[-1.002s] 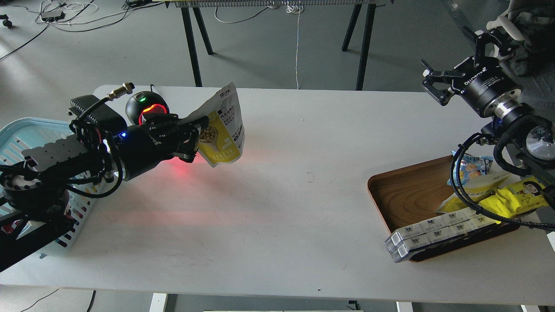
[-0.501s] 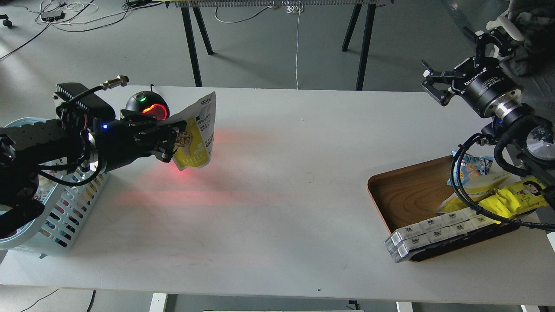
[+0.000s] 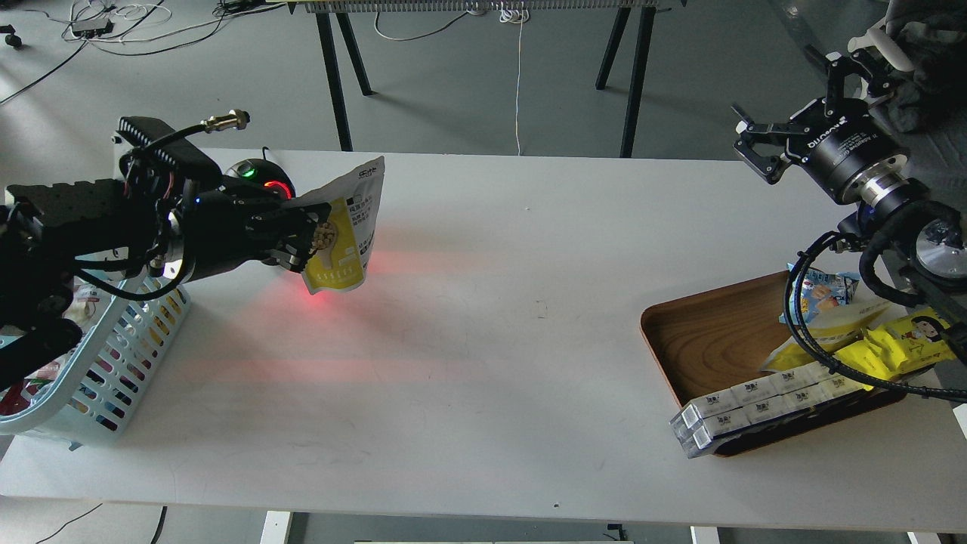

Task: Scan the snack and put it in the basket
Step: 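Lift the packet over the blue basket and drop it in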

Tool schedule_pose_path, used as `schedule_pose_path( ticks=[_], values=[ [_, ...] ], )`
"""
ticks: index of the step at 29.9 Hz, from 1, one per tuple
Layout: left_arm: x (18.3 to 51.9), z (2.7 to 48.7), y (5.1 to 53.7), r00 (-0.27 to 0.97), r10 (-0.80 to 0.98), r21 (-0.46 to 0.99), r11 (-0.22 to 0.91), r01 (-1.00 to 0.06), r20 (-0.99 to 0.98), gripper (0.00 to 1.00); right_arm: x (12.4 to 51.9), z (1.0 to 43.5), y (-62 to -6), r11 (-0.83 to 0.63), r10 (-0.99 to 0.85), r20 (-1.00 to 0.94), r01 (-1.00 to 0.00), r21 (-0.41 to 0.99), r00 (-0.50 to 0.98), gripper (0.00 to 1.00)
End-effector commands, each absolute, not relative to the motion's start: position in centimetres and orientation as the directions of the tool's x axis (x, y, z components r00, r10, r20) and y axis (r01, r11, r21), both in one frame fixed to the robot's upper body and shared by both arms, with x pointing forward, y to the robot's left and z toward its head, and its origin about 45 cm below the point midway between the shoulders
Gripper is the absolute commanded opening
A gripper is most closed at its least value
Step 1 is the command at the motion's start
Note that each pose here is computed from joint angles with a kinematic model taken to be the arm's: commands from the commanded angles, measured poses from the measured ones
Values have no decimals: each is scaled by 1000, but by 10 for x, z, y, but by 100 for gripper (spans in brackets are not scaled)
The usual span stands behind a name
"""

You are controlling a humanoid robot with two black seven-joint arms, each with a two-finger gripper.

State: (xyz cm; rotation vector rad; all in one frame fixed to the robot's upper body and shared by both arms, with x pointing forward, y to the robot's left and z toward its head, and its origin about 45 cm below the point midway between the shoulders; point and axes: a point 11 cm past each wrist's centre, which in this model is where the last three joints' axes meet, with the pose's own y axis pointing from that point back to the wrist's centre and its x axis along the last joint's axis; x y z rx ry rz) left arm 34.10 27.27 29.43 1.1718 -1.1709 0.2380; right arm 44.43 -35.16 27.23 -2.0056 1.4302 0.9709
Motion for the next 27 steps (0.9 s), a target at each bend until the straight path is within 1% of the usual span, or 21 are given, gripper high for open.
schedule_pose_path(
  ticks=[1, 3, 6, 12, 15, 18, 21, 27],
  values=[
    [343, 298, 274, 431, -398, 581, 434, -689, 809, 0, 444, 272, -351, -333, -595, -778, -943, 13, 199, 96],
    [346, 308, 278, 416, -396, 565, 428, -705, 819, 0, 444, 272, -351, -332, -596, -778, -943, 14, 198, 96],
    [352, 333, 289, 381, -375, 521, 415, -746, 845, 0, 444, 273, -351, -332, -594, -779, -943, 13, 199, 96],
    [357, 393, 323, 346, -250, 420, 384, -822, 904, 0, 445, 274, -351, -332, -594, -779, -943, 9, 202, 96],
    [353, 418, 352, 348, -206, 400, 337, -852, 914, 0, 445, 274, -350, -333, -595, -778, -943, 10, 202, 96],
    [350, 433, 385, 367, -187, 407, 272, -872, 911, 0, 446, 271, -343, -343, -583, -785, -939, 8, 207, 96],
    [349, 448, 417, 340, -169, 372, 230, -899, 925, 0, 446, 271, -343, -344, -582, -786, -939, 8, 207, 96],
    [341, 466, 469, 323, -115, 339, 156, -928, 939, 0, 447, 269, -338, -350, -576, -790, -937, 8, 209, 96]
  ],
)
